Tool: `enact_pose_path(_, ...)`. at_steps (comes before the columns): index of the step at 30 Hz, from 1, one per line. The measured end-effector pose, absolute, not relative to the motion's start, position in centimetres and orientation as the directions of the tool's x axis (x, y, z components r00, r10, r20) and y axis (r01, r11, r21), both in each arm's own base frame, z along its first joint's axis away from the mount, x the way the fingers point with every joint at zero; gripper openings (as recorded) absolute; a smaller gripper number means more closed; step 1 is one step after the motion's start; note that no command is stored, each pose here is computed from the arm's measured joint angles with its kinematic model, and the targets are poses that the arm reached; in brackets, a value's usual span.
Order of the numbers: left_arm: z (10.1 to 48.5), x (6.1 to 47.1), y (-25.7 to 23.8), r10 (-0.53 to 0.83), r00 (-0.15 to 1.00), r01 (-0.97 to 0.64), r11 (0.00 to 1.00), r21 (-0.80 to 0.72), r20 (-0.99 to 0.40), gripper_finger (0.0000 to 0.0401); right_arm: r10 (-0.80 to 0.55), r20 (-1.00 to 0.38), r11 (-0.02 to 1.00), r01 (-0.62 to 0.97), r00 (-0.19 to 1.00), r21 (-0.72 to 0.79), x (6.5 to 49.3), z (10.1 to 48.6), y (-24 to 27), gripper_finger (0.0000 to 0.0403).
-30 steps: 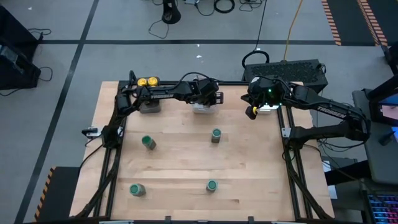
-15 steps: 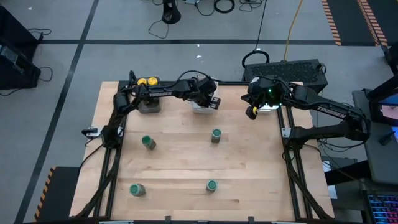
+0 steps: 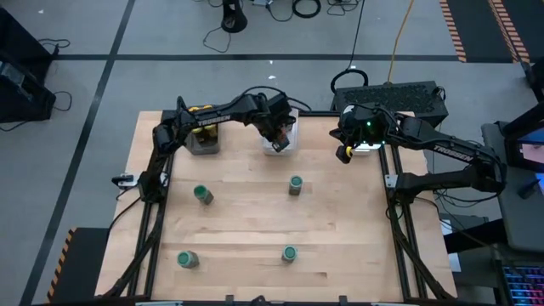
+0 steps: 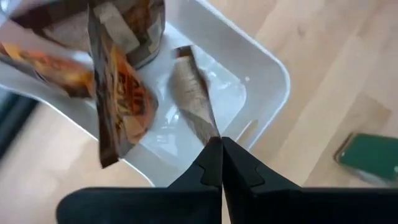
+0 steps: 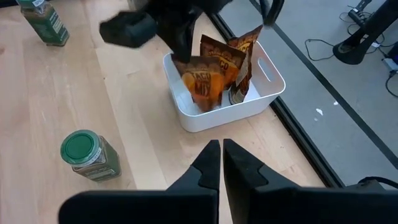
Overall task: Sort spices by type
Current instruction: Put the orange seasoning pack into the left white bin
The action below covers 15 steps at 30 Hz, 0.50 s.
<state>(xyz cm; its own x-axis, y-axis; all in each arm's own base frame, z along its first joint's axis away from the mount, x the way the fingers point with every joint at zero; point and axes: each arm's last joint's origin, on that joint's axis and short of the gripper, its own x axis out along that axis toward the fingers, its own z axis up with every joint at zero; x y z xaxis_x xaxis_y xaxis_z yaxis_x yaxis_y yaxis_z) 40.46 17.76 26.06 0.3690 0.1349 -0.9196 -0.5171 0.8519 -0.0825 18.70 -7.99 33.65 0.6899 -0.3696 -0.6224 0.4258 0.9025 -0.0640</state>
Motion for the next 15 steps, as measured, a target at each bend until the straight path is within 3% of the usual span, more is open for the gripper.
enact_pose_path(9,26.2,39.7,18.1,0.143,0.306,-0.367,0.930,0.021,-0.941,0.0002,-0.370,-0.622,0.903,0.426,0.691,-0.064,18.7,33.7,-8.0,0.0000)
enact_pose_path(15,26.2,39.2,18.7,0.289,0.210,-0.325,0.922,0.212,-0.934,0.0002,-0.370,-0.621,0.903,0.426,0.691,-0.064,18.7,33.7,-8.0,0.0000)
